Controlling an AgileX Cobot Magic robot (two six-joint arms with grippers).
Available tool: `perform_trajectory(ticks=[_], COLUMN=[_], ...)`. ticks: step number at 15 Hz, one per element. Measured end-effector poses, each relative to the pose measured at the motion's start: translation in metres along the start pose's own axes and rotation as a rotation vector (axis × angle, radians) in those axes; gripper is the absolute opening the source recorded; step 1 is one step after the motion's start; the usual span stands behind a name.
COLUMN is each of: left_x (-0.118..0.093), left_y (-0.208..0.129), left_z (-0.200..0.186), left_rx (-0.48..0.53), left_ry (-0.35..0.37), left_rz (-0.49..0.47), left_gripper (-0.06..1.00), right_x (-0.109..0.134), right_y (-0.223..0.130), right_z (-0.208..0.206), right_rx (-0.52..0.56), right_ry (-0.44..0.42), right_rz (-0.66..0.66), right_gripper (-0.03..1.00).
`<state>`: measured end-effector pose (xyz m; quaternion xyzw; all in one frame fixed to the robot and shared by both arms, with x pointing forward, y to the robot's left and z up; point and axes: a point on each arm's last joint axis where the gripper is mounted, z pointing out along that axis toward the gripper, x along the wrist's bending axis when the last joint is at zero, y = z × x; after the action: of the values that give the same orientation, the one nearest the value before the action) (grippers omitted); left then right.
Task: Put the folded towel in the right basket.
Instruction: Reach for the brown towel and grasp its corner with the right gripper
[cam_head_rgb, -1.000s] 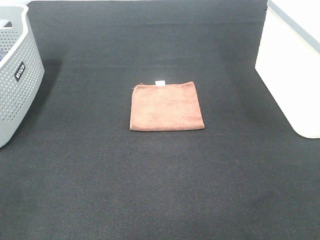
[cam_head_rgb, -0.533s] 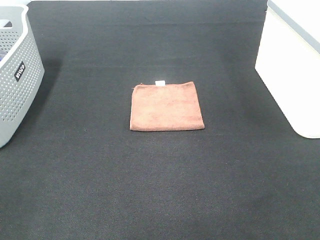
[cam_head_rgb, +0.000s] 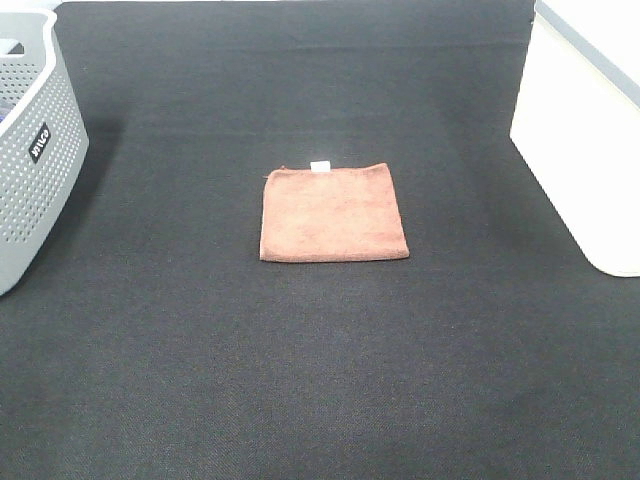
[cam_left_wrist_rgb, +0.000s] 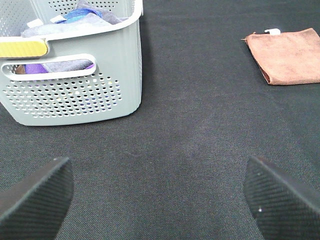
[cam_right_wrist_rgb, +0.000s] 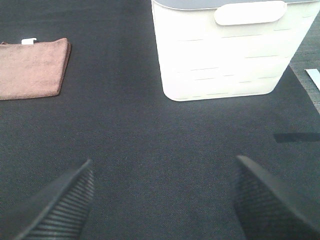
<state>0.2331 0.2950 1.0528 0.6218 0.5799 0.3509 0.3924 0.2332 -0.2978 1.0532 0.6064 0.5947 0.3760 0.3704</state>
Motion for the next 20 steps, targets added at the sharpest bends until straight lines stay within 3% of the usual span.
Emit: perform_trajectory(ticks=[8,13,20], left_x=[0.0,0.0,0.0], left_y=[0.0,0.0,0.0], left_z=[0.0,0.0,0.0], left_rx=[0.0,0.0,0.0], left_ry=[0.0,0.0,0.0], left_rz=[0.0,0.0,0.0], left_gripper=[0.88,0.88,0.88], right_x=[0.001,0.003,0.012], right_y=[0.003,0.052,0.16], right_z=[0.0,0.015,0.111], right_rx=[-0.002,-0.016,0.19], right_ry=[0.008,0.023,0.113], right_rz=[0.005,0.018,0.008], right_gripper=[0.72,0.72,0.72])
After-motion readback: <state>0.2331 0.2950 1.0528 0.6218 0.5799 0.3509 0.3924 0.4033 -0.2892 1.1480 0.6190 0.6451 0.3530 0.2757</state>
